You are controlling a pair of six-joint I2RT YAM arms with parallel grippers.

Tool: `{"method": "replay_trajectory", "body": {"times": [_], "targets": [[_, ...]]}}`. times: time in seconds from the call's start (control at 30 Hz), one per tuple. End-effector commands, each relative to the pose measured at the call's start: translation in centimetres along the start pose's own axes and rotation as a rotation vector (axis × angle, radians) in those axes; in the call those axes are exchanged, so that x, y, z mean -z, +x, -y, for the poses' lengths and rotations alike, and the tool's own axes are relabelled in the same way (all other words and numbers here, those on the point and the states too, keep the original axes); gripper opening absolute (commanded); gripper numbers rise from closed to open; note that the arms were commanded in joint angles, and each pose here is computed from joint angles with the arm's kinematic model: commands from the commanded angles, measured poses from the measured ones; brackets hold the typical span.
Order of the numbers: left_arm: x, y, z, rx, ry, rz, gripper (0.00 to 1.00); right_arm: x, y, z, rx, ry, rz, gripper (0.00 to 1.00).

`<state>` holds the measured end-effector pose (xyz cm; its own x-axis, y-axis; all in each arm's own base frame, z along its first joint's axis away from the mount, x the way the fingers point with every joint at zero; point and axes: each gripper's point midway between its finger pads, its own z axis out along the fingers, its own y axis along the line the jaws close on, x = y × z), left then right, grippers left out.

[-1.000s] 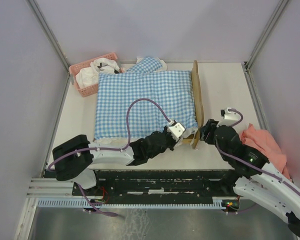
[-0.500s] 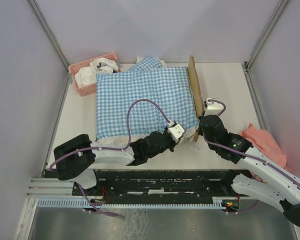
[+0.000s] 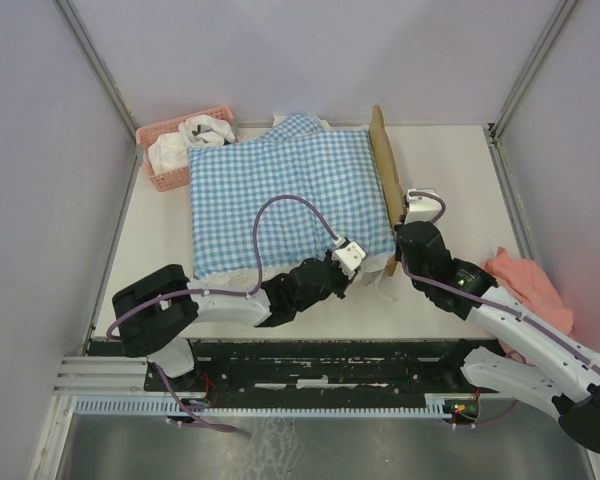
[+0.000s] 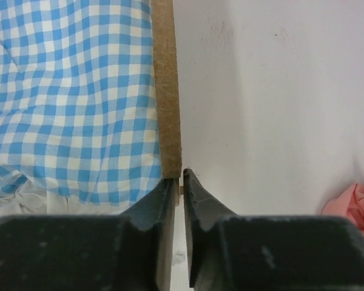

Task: Set up the pet bed
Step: Adjust the bed frame at the center of the board.

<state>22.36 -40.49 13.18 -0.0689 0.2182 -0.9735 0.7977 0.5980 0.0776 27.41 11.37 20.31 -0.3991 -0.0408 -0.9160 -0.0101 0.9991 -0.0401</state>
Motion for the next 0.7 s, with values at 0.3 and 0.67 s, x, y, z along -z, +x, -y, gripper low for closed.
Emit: {"method": "replay_trajectory", "body": {"times": [0.3, 0.67], "targets": [[-1.1, -3.0, -3.6, 0.18, -0.044, 0.049, 0.03, 1.9, 3.8, -0.1, -0.168, -0.094, -0.071, 0.44], [-1.1, -1.5, -4.7, 0.244, -0.054, 0.04, 0.03, -1.4, 10.4, -2.7, -0.168, -0.131, -0.187, 0.51]]}}
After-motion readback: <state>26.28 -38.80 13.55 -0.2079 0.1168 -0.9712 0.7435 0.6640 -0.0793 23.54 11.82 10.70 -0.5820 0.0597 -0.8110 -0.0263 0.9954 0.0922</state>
